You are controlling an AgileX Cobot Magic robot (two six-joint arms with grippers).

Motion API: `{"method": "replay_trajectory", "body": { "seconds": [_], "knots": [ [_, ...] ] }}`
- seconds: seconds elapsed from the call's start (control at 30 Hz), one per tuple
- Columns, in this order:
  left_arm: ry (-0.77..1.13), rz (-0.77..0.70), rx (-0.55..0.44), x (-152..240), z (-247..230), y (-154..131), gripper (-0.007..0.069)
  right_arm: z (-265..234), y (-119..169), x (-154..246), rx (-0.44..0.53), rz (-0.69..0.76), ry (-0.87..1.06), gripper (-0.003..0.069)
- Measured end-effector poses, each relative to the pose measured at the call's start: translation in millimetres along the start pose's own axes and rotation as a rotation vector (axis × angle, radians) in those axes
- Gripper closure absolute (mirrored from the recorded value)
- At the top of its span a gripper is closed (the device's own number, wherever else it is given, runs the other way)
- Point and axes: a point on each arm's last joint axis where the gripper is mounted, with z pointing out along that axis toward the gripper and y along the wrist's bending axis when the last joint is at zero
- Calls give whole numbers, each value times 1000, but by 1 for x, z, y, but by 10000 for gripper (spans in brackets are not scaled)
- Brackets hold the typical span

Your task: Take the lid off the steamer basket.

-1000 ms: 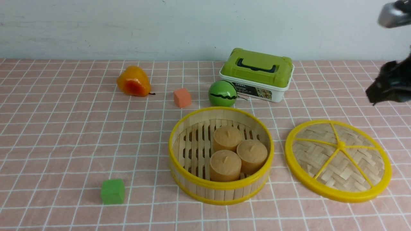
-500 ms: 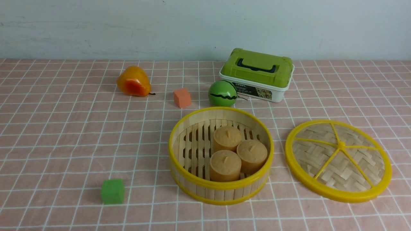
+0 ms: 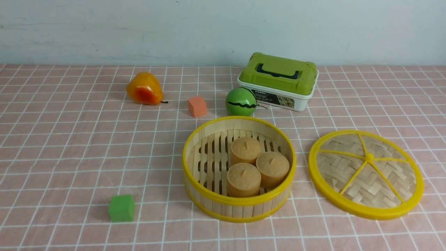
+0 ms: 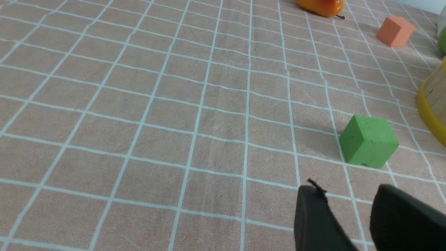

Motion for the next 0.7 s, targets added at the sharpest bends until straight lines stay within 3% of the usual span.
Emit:
{"method": "replay_trajectory", "body": {
  "seconds": [0.3,0.6,0.7],
  "knots": [
    [2,-1,0,0,0,0,386,22,-5,20,32,25,-20,671],
    [2,-1,0,0,0,0,386,73,-22,109,202,41,-25,671],
    [2,-1,0,0,0,0,386,79,-21,135,214,129,18,671]
  ]
}}
